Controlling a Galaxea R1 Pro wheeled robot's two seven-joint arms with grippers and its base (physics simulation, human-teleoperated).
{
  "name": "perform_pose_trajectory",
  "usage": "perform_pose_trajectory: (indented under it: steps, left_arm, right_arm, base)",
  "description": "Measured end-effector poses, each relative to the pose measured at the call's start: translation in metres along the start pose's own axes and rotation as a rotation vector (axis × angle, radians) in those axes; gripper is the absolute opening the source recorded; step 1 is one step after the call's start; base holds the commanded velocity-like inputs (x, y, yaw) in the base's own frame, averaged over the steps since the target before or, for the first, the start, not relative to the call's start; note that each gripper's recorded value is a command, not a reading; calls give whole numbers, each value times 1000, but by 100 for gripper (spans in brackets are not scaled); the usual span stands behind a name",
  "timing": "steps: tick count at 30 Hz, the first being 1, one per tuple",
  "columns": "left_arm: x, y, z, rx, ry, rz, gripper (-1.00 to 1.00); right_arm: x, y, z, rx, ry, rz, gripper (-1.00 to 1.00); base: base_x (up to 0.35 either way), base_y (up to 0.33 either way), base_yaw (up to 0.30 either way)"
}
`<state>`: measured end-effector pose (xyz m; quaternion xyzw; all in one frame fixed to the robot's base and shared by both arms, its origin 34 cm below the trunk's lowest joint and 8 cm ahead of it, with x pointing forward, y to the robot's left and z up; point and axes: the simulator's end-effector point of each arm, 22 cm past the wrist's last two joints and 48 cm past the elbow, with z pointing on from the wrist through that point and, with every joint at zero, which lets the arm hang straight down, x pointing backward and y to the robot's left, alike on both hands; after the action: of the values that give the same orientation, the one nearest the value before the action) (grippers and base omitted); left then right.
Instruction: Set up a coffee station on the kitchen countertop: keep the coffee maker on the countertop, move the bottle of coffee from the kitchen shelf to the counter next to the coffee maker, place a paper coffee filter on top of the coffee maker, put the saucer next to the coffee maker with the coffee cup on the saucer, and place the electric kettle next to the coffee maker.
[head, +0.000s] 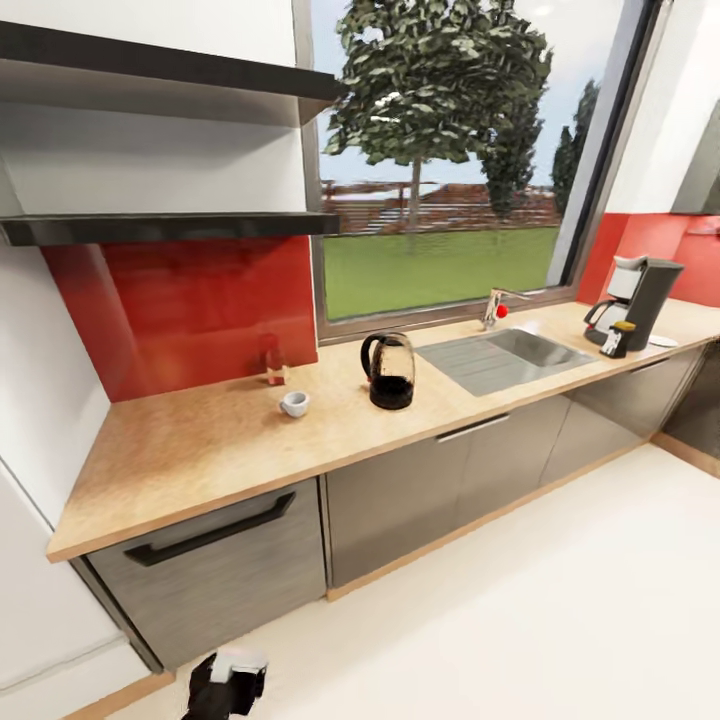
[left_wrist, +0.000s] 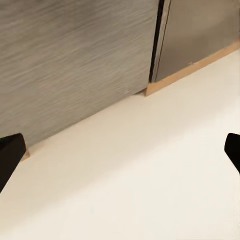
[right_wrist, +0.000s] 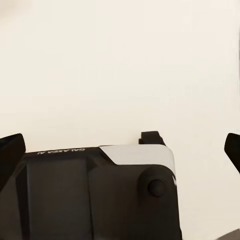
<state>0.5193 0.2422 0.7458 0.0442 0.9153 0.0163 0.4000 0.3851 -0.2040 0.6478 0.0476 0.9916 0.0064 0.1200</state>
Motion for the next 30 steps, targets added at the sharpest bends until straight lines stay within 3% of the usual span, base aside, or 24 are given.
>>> perform_pose_trajectory:
  steps: [8, 9, 10, 14, 16, 20, 25, 30]
  left_arm:
    - [-88, -48, 15, 221, -50, 46, 100]
    - [-119, -66, 16, 300, -60, 52, 100]
    - [-141, -73, 17, 333, -77, 56, 100]
    - [-215, -117, 5, 532, -73, 58, 100]
    - [-236, -130, -1, 587, -78, 61, 100]
    - [-321, -169, -31, 759, -94, 65, 100]
    - [-384, -183, -55, 833, -130, 83, 100]
    - [-436, -176, -71, 828, -166, 106, 100]
  right_arm:
    - [-1, -9, 0, 13, -2, 1, 100]
    - [-1, -11, 0, 16, -2, 2, 100]
    - [-1, -11, 0, 16, -2, 2, 100]
    - [-2, -11, 0, 16, -4, 2, 100]
    - [-2, -11, 0, 15, -4, 2, 100]
    - [-2, -10, 0, 14, -4, 2, 100]
    - [-1, -10, 0, 13, -3, 1, 100]
    - [-1, -7, 0, 9, -2, -1, 100]
  base:
    - [0, 0, -37]
    - [0, 0, -2]
    - [0, 0, -1]
    - [0, 0, 0]
    - [0, 0, 0]
    - [0, 0, 0]
    - [0, 0, 0]
    - [0, 0, 0]
